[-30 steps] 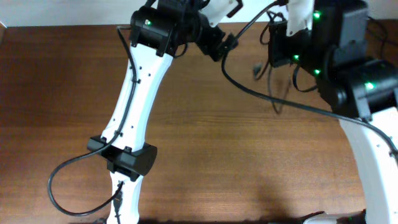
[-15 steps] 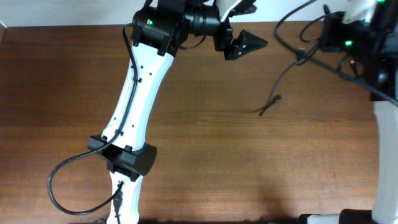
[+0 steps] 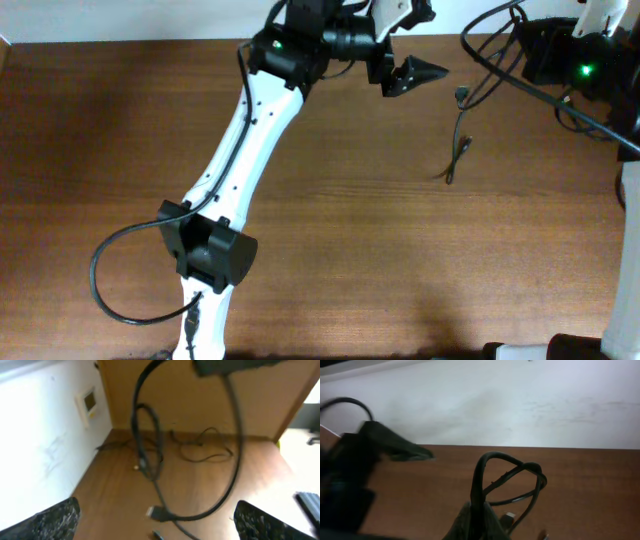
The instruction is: Untangle cables
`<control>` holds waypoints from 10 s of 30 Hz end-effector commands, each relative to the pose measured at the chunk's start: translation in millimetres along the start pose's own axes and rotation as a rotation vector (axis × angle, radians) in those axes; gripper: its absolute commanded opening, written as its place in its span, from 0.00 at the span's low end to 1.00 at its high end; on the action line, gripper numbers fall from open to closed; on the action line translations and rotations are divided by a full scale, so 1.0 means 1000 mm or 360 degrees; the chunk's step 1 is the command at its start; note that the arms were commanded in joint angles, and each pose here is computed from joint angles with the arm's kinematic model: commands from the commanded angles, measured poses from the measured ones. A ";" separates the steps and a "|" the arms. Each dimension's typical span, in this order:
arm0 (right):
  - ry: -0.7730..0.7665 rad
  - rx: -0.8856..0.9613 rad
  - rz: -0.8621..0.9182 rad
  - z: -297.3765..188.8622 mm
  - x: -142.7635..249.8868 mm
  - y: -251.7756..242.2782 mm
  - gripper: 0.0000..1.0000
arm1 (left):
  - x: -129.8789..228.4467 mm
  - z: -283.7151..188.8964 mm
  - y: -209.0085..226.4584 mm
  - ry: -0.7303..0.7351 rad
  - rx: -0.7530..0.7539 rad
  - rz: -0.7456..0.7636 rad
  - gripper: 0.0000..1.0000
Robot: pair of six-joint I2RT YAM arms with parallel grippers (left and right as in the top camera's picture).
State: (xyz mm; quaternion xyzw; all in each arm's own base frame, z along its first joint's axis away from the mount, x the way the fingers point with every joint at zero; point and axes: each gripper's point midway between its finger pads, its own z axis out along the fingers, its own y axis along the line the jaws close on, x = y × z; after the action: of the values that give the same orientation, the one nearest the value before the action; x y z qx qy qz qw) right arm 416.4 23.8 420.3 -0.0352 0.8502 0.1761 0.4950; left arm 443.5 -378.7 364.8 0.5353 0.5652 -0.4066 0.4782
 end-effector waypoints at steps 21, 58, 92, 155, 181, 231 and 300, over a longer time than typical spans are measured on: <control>-0.0007 -0.0066 0.0008 -0.051 0.008 0.030 0.04 | 0.007 0.050 -0.018 -0.0076 0.0042 0.0084 0.97; -0.0070 0.0408 0.0106 -0.070 0.002 -0.049 0.04 | 0.079 -0.078 0.078 0.0105 -0.0284 -0.0465 0.00; 0.0338 -0.0436 -0.0281 0.095 0.059 0.073 0.54 | -0.030 -0.080 0.018 -0.0035 -0.0242 -0.0198 0.00; -0.0281 -0.0578 0.0142 0.084 -0.051 0.112 0.44 | -0.074 -0.117 0.064 -0.0118 -0.0842 0.0003 0.00; -0.0400 -0.0750 0.0616 0.125 -0.077 0.111 0.18 | -0.101 -0.124 0.070 -0.0274 -0.0916 0.0062 0.00; -0.0327 -0.0848 0.0583 0.125 -0.067 0.138 0.04 | -0.101 -0.124 0.070 -0.0278 -0.0909 0.0052 0.00; -0.0307 -0.0764 0.0515 0.132 -0.059 0.131 0.04 | -0.098 -0.118 0.057 -0.0236 -0.0920 -0.0112 0.00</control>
State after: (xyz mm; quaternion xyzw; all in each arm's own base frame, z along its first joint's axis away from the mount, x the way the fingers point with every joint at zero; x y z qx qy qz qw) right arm 526.8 185.1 435.2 0.0104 0.7350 0.4530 0.5044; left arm 503.7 -282.4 456.5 0.3167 0.6656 -0.2895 0.6107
